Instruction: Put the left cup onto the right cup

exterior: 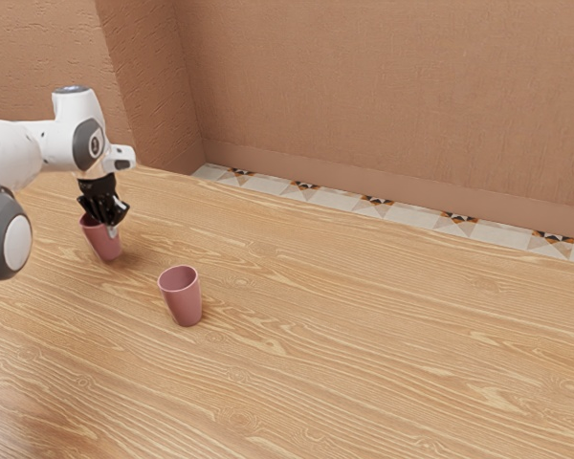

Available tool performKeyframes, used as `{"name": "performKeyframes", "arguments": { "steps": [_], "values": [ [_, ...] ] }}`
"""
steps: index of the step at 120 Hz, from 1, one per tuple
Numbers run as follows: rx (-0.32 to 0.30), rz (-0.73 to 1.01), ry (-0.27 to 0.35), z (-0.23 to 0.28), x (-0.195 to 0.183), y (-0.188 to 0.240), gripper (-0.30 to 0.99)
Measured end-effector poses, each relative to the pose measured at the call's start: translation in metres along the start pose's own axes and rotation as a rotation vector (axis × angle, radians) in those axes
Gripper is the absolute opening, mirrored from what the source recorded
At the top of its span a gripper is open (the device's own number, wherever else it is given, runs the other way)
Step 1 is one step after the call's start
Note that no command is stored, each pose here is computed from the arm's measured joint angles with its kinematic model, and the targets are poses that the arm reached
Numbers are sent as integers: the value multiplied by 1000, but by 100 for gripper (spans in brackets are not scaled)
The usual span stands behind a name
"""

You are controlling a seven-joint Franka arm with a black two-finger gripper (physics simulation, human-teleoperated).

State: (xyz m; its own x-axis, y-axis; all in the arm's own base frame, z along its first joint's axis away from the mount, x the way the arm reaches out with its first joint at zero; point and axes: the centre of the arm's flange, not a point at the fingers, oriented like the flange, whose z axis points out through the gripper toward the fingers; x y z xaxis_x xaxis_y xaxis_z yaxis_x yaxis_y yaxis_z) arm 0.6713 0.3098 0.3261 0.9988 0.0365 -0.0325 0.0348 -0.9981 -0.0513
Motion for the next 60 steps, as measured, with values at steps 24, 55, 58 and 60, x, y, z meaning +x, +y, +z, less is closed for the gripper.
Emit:
{"name": "performKeyframes", "arguments": {
  "steps": [24,55,58,60],
  "values": [
    [-35,17,27,-74,-34,25,-9],
    [-59,125,22,-128,-74,100,-9],
    [-57,140,27,-136,-77,110,-9],
    [-57,150,29,-140,-80,115,-9]
  ]
}}
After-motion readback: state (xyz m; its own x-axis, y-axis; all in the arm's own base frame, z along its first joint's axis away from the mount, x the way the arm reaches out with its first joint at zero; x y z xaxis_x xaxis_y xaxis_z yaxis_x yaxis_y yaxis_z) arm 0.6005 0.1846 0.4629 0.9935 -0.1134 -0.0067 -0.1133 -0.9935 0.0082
